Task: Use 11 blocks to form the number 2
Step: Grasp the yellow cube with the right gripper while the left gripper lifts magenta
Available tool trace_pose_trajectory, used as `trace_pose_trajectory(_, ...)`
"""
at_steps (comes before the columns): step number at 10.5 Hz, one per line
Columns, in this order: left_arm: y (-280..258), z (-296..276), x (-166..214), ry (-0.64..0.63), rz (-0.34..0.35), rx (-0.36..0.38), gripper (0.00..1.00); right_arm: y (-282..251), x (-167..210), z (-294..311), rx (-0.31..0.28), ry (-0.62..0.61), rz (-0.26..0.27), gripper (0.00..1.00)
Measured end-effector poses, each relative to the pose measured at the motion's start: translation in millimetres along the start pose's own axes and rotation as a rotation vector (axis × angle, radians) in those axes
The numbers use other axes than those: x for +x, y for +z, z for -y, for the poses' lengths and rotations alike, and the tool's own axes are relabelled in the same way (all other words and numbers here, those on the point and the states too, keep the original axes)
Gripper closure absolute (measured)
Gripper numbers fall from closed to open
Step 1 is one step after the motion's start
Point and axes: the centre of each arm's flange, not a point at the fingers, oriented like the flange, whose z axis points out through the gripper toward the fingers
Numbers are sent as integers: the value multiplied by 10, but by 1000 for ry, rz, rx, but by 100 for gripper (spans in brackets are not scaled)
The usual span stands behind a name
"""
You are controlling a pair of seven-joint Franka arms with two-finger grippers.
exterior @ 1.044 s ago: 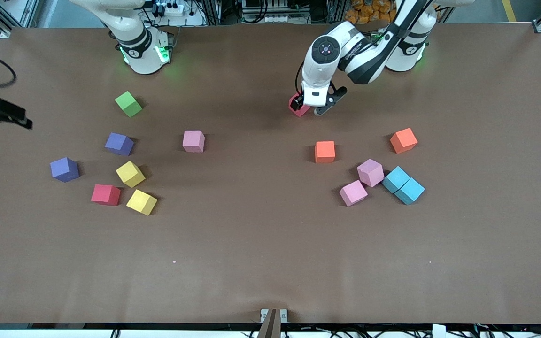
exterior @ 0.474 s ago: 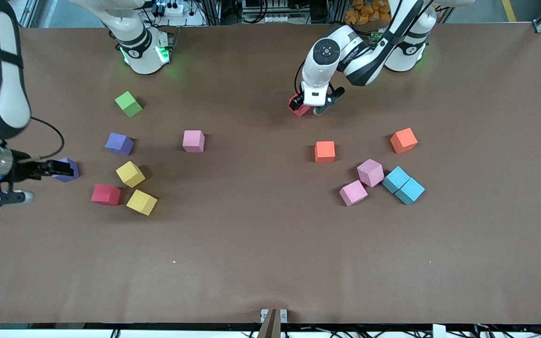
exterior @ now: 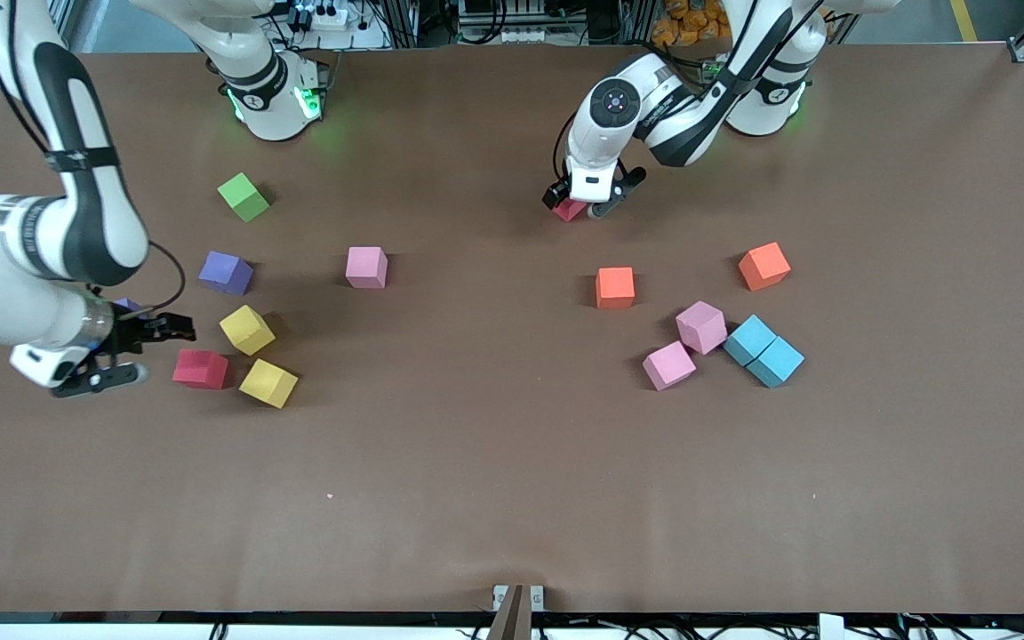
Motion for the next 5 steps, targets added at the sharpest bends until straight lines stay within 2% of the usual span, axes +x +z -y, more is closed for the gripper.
trace_pose_trajectory(2,80,5,-15,0,10,3,0,171,-70,213,-4,-43,3,0)
trace_pose_trajectory(4,179,23,28,-5,15,21,1,351,-73,451,-26,-84,-37,0)
trace_pose_trajectory(5,227,34,30,3,14,30,8,471,-101,563,-32,-102,-45,0)
